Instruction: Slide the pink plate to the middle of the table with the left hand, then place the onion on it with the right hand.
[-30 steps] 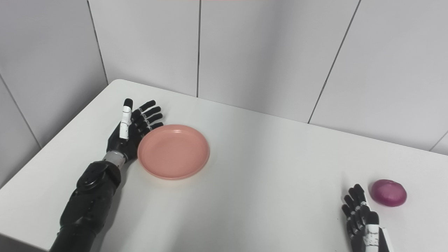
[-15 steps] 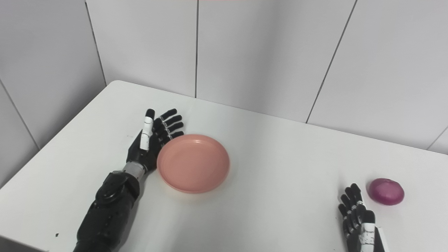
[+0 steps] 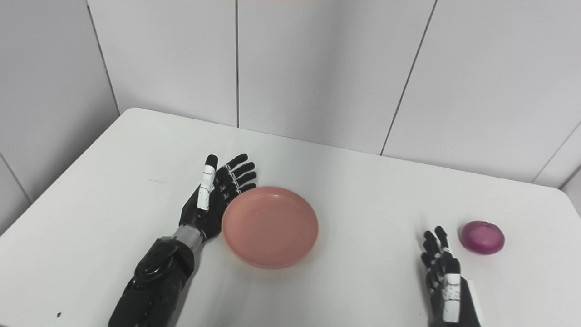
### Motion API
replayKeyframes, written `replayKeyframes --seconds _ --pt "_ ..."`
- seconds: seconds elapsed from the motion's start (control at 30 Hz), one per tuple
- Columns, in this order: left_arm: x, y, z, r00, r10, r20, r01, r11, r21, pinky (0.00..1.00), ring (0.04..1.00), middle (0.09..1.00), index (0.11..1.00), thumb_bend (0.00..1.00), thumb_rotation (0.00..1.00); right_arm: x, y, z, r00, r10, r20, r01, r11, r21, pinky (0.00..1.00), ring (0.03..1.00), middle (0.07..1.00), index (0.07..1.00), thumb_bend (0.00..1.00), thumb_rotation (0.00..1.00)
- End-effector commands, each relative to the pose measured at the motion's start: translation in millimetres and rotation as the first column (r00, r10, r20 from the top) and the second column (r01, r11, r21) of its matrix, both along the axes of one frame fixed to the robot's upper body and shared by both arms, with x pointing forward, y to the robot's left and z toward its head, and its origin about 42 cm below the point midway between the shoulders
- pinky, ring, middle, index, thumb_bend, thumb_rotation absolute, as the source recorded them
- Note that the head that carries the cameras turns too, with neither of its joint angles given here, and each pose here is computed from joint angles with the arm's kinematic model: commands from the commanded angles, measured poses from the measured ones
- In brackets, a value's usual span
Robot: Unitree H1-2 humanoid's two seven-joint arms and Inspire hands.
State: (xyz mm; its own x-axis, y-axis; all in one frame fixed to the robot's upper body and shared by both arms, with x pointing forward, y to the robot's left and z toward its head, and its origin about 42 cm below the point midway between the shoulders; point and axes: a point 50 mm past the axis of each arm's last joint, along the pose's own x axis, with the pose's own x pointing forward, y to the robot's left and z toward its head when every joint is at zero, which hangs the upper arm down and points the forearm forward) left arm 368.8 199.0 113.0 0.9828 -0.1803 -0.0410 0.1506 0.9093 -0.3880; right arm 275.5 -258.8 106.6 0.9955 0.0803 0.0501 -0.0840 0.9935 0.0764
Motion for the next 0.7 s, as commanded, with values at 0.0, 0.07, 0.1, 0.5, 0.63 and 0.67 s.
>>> replayKeyframes --seconds 0.0,0.07,0.1,0.5,0.63,0.67 --pt "-17.9 -5.4 -31.3 0.983 -0.045 -0.177 0.043 0.999 -0.015 0.89 0.881 0.854 0.85 0.74 0.94 -12.0 23.4 -25.7 0.997 0.009 -0.078 -0.005 0.999 0.053 1.0 0.996 0.958 1.0 0.77 1.0" --pt "-21.0 -4.6 -35.8 0.979 -0.062 -0.193 0.058 0.998 -0.025 0.89 0.873 0.854 0.851 0.74 0.93 -10.3 30.7 -25.5 0.996 0.0 -0.09 0.005 0.999 0.05 1.0 0.982 0.945 1.0 0.81 0.99" --pt "-22.2 -3.8 -38.8 0.977 -0.07 -0.201 0.065 0.997 -0.032 0.89 0.869 0.856 0.852 0.74 0.93 -9.3 34.1 -25.5 0.996 -0.004 -0.091 0.007 0.999 0.041 1.0 0.98 0.944 1.0 0.83 0.98" --pt "-20.4 16.2 -56.8 0.954 -0.138 -0.266 0.125 0.99 -0.064 0.86 0.871 0.852 0.834 0.76 0.88 6.0 72.0 -20.2 0.996 -0.03 -0.081 0.037 0.996 0.079 1.0 0.99 0.95 1.0 0.9 0.97" --pt "-14.1 19.6 -55.7 0.953 -0.142 -0.267 0.131 0.99 -0.059 0.83 0.856 0.845 0.831 0.74 0.89 12.8 76.6 -15.7 0.995 -0.053 -0.081 0.061 0.994 0.094 1.0 0.98 0.941 1.0 0.92 0.96" --pt "-12.6 20.0 -55.8 0.953 -0.142 -0.267 0.13 0.99 -0.062 0.84 0.861 0.851 0.835 0.75 0.89 14.2 77.0 -15.4 0.995 -0.055 -0.081 0.063 0.993 0.099 1.0 0.981 0.941 0.998 0.92 0.96"
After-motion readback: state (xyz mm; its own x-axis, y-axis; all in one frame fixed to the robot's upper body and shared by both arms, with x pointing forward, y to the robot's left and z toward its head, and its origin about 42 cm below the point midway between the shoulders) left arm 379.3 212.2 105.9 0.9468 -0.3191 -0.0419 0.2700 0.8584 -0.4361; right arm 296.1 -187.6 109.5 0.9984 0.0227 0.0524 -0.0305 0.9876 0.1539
